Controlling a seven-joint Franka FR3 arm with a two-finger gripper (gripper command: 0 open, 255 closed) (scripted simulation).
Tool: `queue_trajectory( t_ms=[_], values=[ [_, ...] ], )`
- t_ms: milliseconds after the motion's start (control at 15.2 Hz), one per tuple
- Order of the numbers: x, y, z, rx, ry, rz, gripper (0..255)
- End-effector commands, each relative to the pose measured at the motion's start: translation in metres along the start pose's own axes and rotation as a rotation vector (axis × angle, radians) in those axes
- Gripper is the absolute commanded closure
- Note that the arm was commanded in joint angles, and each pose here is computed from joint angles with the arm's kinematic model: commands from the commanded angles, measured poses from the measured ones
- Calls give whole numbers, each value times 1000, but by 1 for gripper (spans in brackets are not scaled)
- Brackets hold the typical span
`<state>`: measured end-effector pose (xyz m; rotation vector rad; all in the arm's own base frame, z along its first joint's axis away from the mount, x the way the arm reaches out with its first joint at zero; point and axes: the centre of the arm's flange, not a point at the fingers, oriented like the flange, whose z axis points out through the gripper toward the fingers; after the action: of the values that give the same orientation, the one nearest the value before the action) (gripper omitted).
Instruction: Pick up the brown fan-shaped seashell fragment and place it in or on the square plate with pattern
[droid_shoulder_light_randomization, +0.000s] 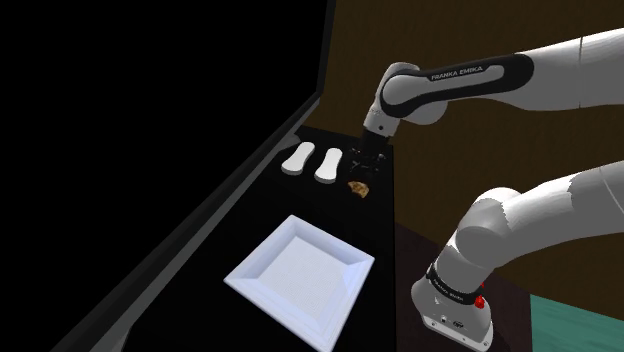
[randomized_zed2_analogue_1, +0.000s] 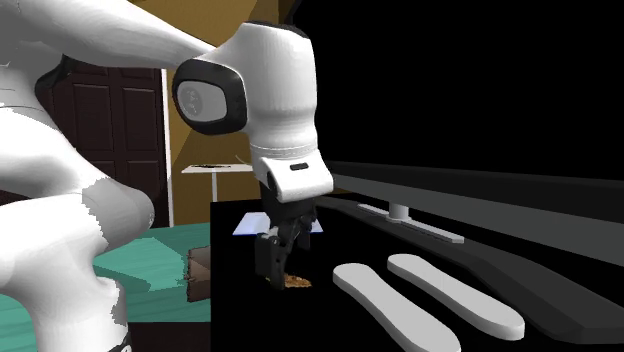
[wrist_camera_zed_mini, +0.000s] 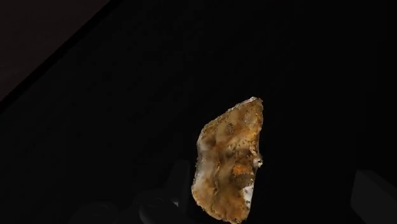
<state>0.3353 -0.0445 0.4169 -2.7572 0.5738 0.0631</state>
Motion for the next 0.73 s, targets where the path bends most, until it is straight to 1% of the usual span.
queue_trajectory(
  t_ms=[0,462,528,660],
  values=[
    [-2,1,8,0,1,1,0],
    [-2,1,8,0,1,1,0],
    [-2,1,8,0,1,1,255],
    [-2,1,8,0,1,1,255]
  ],
)
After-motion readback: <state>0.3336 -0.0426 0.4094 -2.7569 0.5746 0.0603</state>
